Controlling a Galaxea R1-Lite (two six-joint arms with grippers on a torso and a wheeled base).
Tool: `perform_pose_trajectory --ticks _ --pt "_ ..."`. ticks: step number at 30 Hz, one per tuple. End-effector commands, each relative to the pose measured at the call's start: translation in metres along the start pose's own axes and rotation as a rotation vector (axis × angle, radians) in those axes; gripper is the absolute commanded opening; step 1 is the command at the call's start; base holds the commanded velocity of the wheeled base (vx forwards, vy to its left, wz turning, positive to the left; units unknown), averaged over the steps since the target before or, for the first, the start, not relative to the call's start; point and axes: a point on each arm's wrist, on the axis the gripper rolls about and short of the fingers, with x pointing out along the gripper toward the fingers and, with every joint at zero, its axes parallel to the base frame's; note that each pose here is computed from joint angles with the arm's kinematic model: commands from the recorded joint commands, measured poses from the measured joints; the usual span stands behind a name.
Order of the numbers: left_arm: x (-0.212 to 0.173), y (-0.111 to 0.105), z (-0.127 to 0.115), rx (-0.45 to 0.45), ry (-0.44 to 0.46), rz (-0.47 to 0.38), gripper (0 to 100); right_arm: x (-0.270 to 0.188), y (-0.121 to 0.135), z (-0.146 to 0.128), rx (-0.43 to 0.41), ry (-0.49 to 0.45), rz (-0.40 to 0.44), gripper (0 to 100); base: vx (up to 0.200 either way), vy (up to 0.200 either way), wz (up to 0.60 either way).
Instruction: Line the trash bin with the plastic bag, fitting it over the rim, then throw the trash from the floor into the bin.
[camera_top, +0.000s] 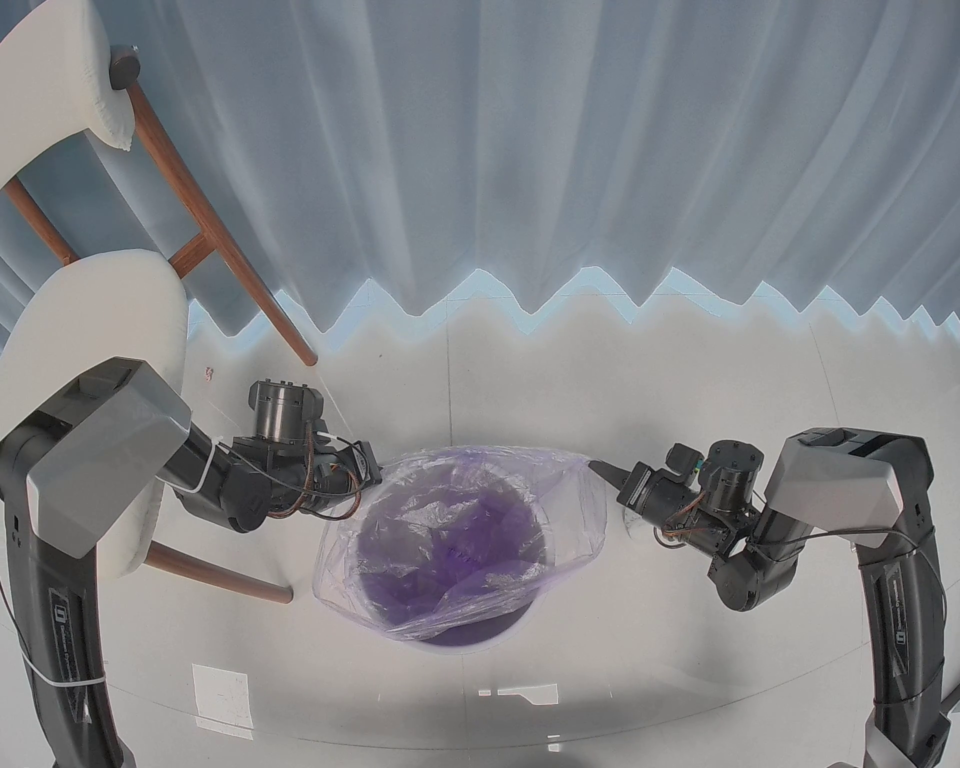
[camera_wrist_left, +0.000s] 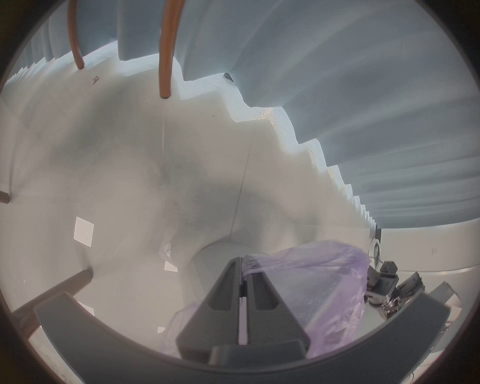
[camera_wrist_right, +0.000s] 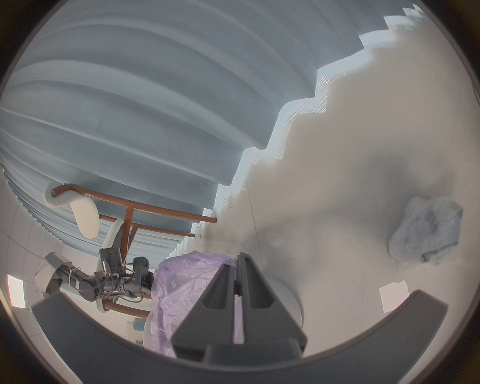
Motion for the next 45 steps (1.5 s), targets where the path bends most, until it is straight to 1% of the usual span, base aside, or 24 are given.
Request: perform_pose_trajectory --ticks 1,5,11,15,18,22,25,26,30,32,33,37,41,42,43,45 --pt "0.006 0.011 -0.001 -0.041 -0.008 0.012 0 0.002 -0.012 -0.015 0.015 0.030 -0.021 0 0.000 0.000 0.00" --pt "0.007 0.012 0.000 -0.062 -0.016 0.009 0 0.003 -0.016 -0.019 0.019 0.038 -0.028 0 0.000 0.000 0.00" --pt "0.011 0.019 -0.004 -0.073 -0.003 0.024 0 0.004 -0.024 -0.029 0.019 0.037 -0.037 0 0.000 0.000 0.00" --pt "0.011 0.025 -0.002 -0.089 -0.007 0.034 0 0.006 -0.027 -0.038 0.019 0.040 -0.039 0 0.000 0.000 0.00" --pt "0.012 0.025 -0.003 -0.103 -0.006 0.034 0 0.006 -0.027 -0.040 0.021 0.040 -0.044 0 0.000 0.000 0.00" --pt "0.011 0.024 -0.001 -0.127 -0.014 0.029 0 0.006 -0.026 -0.038 0.012 0.023 -0.029 0 0.000 0.000 0.00" --pt "0.008 0.023 -0.002 -0.123 -0.014 0.031 0 0.005 -0.025 -0.038 0.012 0.023 -0.031 0 0.000 0.000 0.00" --pt "0.008 0.023 -0.003 -0.123 -0.013 0.034 100 0.004 -0.025 -0.039 0.014 0.023 -0.031 100 0.000 0.000 0.00" --pt "0.005 0.021 0.000 -0.115 -0.037 0.043 100 -0.003 -0.022 -0.039 0.019 0.002 -0.039 100 0.000 0.000 0.00" --pt "-0.005 0.012 0.007 -0.109 -0.104 0.053 100 -0.014 -0.012 -0.032 0.032 0.002 -0.051 100 0.000 0.000 0.00" --pt "-0.011 0.009 0.009 -0.104 -0.123 0.052 100 -0.020 -0.007 -0.029 0.038 0.003 -0.055 100 0.000 0.000 0.00" --pt "-0.039 -0.007 0.013 -0.085 -0.181 -0.003 100 -0.034 0.013 -0.016 0.061 -0.005 -0.041 100 0.000 0.000 0.00" --pt "-0.064 -0.024 0.008 -0.062 -0.189 -0.036 100 -0.047 0.031 -0.006 0.055 -0.017 -0.026 100 0.000 0.000 0.00" --pt "-0.065 -0.024 0.008 -0.062 -0.190 -0.037 100 -0.047 0.031 -0.006 0.055 -0.018 -0.025 100 0.000 0.000 0.00" --pt "-0.078 -0.031 0.005 -0.053 -0.196 -0.051 100 -0.053 0.041 0.000 0.053 -0.028 -0.013 100 0.000 0.000 0.00" --pt "-0.095 -0.037 0.004 -0.041 -0.212 -0.071 100 -0.058 0.048 0.005 0.051 -0.038 -0.005 100 0.000 0.000 0.00"
